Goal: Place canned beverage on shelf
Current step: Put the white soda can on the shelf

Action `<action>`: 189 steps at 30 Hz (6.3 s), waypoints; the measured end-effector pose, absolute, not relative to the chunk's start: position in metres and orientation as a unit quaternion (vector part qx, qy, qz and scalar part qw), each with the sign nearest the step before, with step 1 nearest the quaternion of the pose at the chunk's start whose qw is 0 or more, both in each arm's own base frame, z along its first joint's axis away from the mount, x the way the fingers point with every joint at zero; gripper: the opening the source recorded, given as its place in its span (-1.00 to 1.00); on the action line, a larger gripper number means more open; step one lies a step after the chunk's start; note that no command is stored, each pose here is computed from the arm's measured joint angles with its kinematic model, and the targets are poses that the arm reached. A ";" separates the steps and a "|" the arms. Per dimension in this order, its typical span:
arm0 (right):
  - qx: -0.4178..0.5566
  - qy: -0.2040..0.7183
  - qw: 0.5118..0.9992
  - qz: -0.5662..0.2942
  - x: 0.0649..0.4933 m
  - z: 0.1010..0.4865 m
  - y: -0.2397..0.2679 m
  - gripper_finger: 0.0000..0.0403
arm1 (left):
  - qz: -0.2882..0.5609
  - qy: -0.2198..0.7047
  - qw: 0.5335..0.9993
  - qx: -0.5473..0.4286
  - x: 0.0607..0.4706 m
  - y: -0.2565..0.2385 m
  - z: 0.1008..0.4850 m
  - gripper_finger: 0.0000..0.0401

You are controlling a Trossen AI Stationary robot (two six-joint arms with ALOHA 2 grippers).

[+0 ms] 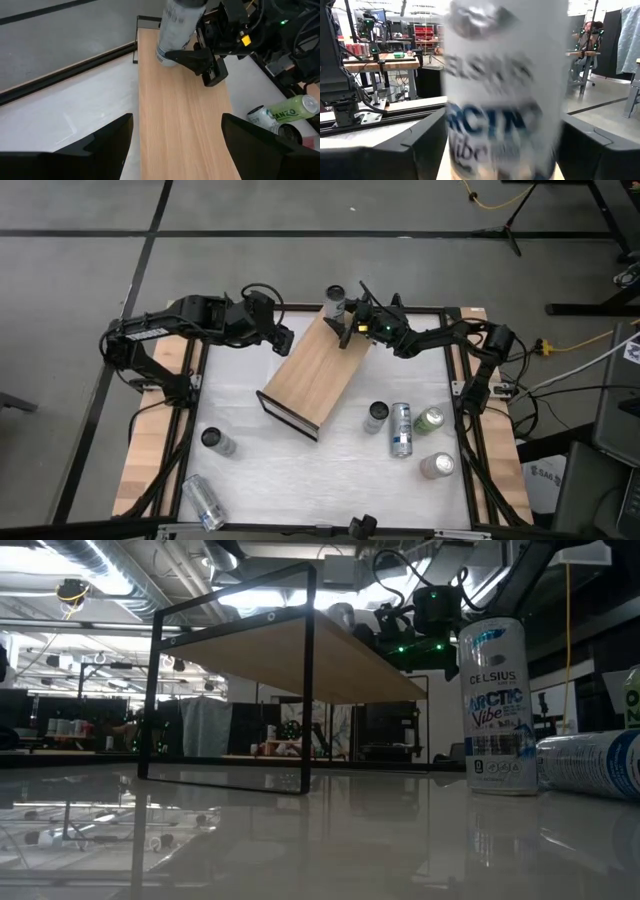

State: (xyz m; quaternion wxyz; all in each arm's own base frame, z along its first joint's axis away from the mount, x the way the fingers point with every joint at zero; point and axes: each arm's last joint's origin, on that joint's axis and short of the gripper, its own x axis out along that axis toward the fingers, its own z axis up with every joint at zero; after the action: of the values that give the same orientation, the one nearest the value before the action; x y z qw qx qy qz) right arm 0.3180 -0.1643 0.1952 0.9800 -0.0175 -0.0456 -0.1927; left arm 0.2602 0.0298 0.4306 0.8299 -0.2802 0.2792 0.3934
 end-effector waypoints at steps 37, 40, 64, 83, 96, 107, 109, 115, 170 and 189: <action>-0.045 -0.136 0.971 -0.191 0.313 0.256 -0.162 0.56 | 0.386 0.295 0.831 -0.270 0.267 0.030 0.426 0.48; -0.050 -0.152 0.968 -0.191 0.316 0.267 -0.163 0.56 | 0.386 0.295 0.831 -0.270 0.267 0.030 0.426 0.48; -0.098 -0.140 0.977 -0.126 0.284 0.347 -0.120 0.56 | 0.260 0.434 0.777 -0.376 0.257 0.006 0.415 0.48; -0.058 -0.043 0.997 0.033 0.293 0.342 -0.006 0.56 | 0.320 0.490 0.655 -0.478 0.222 -0.088 0.408 0.48; -0.055 0.022 0.995 0.077 0.293 0.329 0.019 0.56 | 0.376 0.494 0.560 -0.548 0.200 -0.147 0.394 0.48; -0.055 0.026 0.993 0.101 0.292 0.328 0.033 0.56 | 0.461 0.538 0.508 -0.490 0.190 -0.160 0.339 0.48; -0.055 0.032 0.993 0.101 0.292 0.327 0.032 0.56 | 0.473 0.540 0.505 -0.479 0.189 -0.160 0.331 0.48; -0.055 0.047 0.992 0.101 0.292 0.324 0.032 0.56 | 0.495 0.551 0.491 -0.458 0.187 -0.159 0.315 0.48; -0.055 0.053 0.992 0.101 0.291 0.323 0.032 0.56 | 0.548 0.534 0.498 -0.409 0.180 -0.151 0.262 0.48; -0.055 0.053 0.992 0.100 0.291 0.323 0.032 0.56 | 0.514 0.556 0.516 -0.399 0.183 -0.154 0.264 0.19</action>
State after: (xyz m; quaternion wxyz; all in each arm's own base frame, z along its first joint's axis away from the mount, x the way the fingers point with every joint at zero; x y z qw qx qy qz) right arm 0.2915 0.0316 0.3230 0.9920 -0.0546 0.0529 0.1005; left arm 0.1834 -0.1537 0.2638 0.5163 -0.3994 0.5563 0.5142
